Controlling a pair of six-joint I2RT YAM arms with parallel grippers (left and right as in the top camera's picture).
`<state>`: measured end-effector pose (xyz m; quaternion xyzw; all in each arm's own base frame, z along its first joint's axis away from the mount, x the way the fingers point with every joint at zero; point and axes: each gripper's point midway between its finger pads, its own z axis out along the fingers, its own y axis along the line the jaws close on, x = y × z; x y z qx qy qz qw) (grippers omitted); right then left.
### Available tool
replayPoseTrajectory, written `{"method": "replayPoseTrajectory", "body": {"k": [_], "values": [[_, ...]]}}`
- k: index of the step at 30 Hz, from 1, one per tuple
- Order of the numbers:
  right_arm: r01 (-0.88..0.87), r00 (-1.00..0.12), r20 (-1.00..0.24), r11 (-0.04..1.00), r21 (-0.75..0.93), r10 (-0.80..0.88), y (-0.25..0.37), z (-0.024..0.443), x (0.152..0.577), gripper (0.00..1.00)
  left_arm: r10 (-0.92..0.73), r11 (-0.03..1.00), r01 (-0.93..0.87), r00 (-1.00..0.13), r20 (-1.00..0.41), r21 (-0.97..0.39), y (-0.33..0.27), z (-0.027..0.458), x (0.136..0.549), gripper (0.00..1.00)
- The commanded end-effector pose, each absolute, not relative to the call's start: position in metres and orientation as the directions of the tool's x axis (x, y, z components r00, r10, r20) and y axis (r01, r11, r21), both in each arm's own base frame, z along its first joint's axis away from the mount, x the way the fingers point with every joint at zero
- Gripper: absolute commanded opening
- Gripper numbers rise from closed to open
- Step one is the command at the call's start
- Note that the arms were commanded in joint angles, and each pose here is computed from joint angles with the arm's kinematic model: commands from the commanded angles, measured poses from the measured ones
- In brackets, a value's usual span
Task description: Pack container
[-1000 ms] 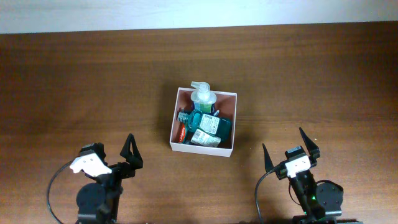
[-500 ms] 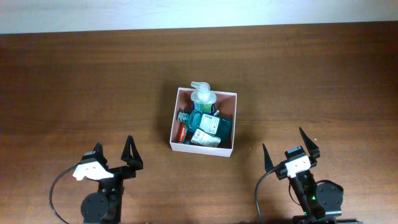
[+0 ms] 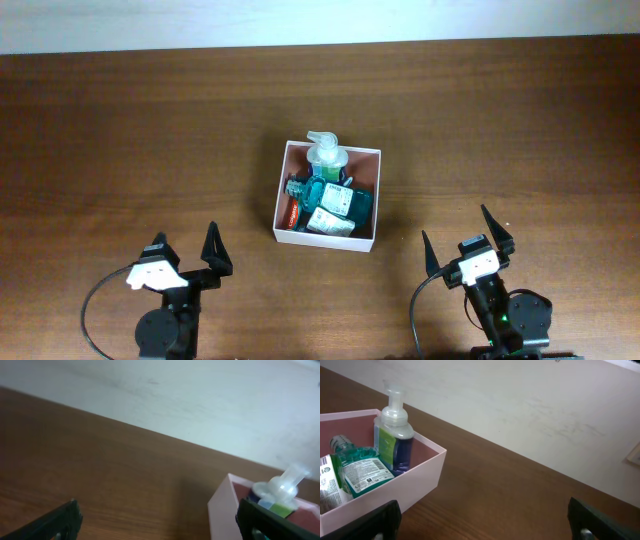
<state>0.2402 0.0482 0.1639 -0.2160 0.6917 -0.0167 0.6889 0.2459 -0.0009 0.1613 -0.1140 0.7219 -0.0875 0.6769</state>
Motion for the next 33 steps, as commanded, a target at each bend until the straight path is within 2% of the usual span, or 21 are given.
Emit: {"method": "replayPoseTrajectory", "body": {"k": [1, 4, 8, 33], "values": [[-0.282, 0.043, -0.949, 0.907, -0.313, -0.313, 0.0486, 0.1627, 0.2395, 0.99, -0.139, 0.990, -0.043, -0.061, -0.988, -0.136, 0.0006, 0.1594, 0.2458, 0.99], [-0.282, 0.043, -0.949, 0.907, -0.313, -0.313, 0.0486, 0.1627, 0.2395, 0.99, -0.039, 0.999, -0.037, -0.065, -0.997, -0.037, 0.0006, 0.1594, 0.2458, 0.99], [-0.282, 0.044, -0.949, 0.907, -0.313, -0.313, 0.0486, 0.1627, 0.2395, 0.99, 0.018, 0.999, -0.033, -0.067, -0.998, 0.020, 0.0007, 0.1594, 0.2458, 0.99], [-0.282, 0.044, -0.949, 0.907, -0.313, -0.313, 0.0486, 0.1628, 0.2395, 0.99, 0.021, 0.999, -0.037, -0.068, -0.997, 0.024, 0.0013, 0.1593, 0.2458, 0.99]]}}
